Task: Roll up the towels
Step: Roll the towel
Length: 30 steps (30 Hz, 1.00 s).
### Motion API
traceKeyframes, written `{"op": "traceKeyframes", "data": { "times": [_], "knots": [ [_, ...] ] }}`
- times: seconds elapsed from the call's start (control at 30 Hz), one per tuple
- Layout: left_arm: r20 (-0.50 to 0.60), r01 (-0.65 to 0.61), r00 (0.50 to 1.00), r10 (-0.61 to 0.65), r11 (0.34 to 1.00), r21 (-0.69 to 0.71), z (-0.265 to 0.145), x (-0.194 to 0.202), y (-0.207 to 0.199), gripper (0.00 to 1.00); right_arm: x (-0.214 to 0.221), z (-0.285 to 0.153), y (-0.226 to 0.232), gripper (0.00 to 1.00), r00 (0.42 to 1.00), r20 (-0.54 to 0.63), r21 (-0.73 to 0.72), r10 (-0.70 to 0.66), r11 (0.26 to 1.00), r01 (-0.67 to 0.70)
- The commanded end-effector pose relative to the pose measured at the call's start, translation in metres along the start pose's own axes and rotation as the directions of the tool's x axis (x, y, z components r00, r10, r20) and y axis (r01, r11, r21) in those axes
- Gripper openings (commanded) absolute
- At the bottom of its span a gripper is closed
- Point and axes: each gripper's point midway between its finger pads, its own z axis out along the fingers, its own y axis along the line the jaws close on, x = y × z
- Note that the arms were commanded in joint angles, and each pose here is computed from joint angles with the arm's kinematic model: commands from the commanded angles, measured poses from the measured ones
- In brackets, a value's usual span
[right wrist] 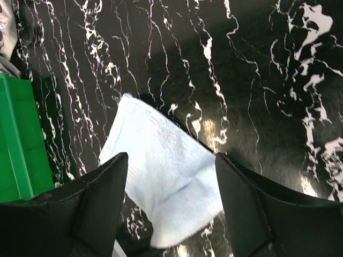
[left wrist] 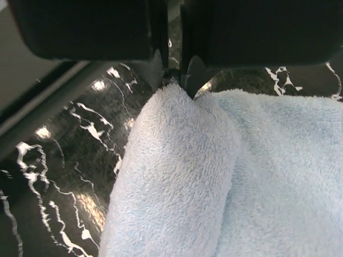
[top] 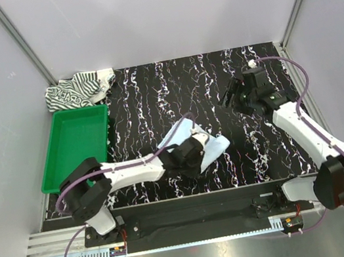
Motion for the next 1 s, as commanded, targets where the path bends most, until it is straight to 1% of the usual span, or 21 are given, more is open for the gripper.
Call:
{"op": "traceKeyframes", "data": {
  "times": [0.0,0.03,0.1,0.13,0.17,0.23,0.3,0.33,0.4,0.43,0.47,0.5,0.53,0.57,0.63,0.67,0.7,0.73,0.83,0.9,0.97],
  "knots": [
    [0.045,0.145,0.986,-0.161,0.957,0.252,-0.025,-0.027,-0.025,0.0,-0.001,-0.027,-0.008,0.73,0.999,0.024,0.042,-0.022,0.999,0.021],
    [0.016,0.197,0.978,-0.209,0.942,0.27,-0.024,-0.016,-0.02,0.0,-0.004,-0.037,-0.003,0.73,0.998,0.05,0.011,-0.023,1.0,0.022],
    [0.054,0.244,0.957,-0.286,0.889,0.387,-0.035,-0.035,-0.021,0.0,0.0,-0.047,0.005,0.73,0.998,0.057,-0.055,-0.016,0.998,0.019],
    [0.035,0.289,0.942,-0.333,0.863,0.414,-0.037,-0.035,-0.02,0.0,-0.001,-0.058,0.012,0.73,0.996,0.08,-0.1,-0.025,0.994,0.033],
    [0.03,0.313,0.929,-0.368,0.83,0.462,-0.039,-0.037,-0.016,0.0,0.004,-0.062,0.018,0.73,0.997,0.068,-0.148,-0.028,0.988,0.037],
    [-0.01,0.388,0.896,-0.444,0.772,0.503,-0.041,-0.037,-0.014,0.0,0.006,-0.073,0.024,0.73,0.997,0.071,-0.187,-0.036,0.981,0.049],
    [-0.033,0.428,0.867,-0.497,0.71,0.56,-0.044,-0.038,-0.009,0.0,0.018,-0.078,0.032,0.73,0.999,0.028,-0.253,-0.043,0.966,0.048],
    [-0.048,0.465,0.836,-0.547,0.66,0.59,-0.046,-0.045,-0.01,0.0,0.022,-0.085,0.043,0.72,0.998,0.012,-0.318,-0.055,0.946,0.056],
    [-0.099,0.526,0.801,-0.59,0.617,0.585,-0.044,-0.038,-0.004,0.0,0.037,-0.085,0.047,0.69,0.997,-0.034,-0.379,-0.066,0.924,0.048],
    [-0.133,0.571,0.768,-0.626,0.577,0.583,-0.045,-0.038,-0.004,0.0,0.037,-0.087,0.054,0.68,0.997,-0.025,-0.425,-0.072,0.904,0.055],
    [-0.133,0.576,0.757,-0.64,0.556,0.6,-0.047,-0.042,-0.003,0.0,0.053,-0.085,0.055,0.67,0.994,-0.078,-0.468,-0.081,0.883,0.036],
    [-0.165,0.616,0.723,-0.671,0.519,0.593,-0.047,-0.041,-0.002,0.0,0.058,-0.084,0.057,0.65,0.993,-0.104,-0.488,-0.062,0.873,0.003],
    [-0.172,0.628,0.71,-0.683,0.504,0.593,-0.047,-0.042,-0.001,0.0,0.057,-0.084,0.062,0.63,0.994,-0.089,-0.521,-0.058,0.853,0.003],
    [-0.186,0.642,0.695,-0.694,0.484,0.594,-0.047,-0.043,0.001,0.0,0.071,-0.078,0.057,0.59,0.989,-0.135,-0.534,-0.053,0.845,-0.027],
    [-0.212,0.666,0.67,-0.711,0.451,0.594,-0.049,-0.046,0.001,0.0,0.08,-0.072,0.058,0.47,0.984,-0.177,-0.556,-0.015,0.827,-0.088],
    [-0.224,0.678,0.662,-0.716,0.442,0.588,-0.049,-0.046,0.003,0.0,0.085,-0.069,0.06,0.43,0.981,-0.192,-0.588,0.002,0.8,-0.117],
    [-0.238,0.695,0.645,-0.726,0.428,0.578,-0.048,-0.046,0.004,0.0,0.087,-0.064,0.061,0.34,0.98,-0.2,-0.603,0.01,0.787,-0.131],
    [-0.244,0.702,0.638,-0.73,0.422,0.574,-0.048,-0.046,0.004,0.0,0.083,-0.063,0.068,0.31,0.985,-0.171,-0.643,0.005,0.757,-0.116],
    [-0.268,0.735,0.614,-0.742,0.414,0.538,-0.045,-0.041,0.008,0.0,0.098,-0.049,0.072,0.27,0.974,-0.224,-0.668,0.018,0.725,-0.167],
    [-0.266,0.742,0.607,-0.749,0.416,0.526,-0.043,-0.038,0.011,0.0,0.1,-0.042,0.079,0.26,0.972,-0.234,-0.681,0.014,0.711,-0.175],
    [-0.279,0.763,0.586,-0.761,0.402,0.506,-0.038,-0.031,0.014,0.0,0.104,-0.027,0.086,0.24,0.967,-0.253,-0.676,0.005,0.714,-0.181]
  ]
}}
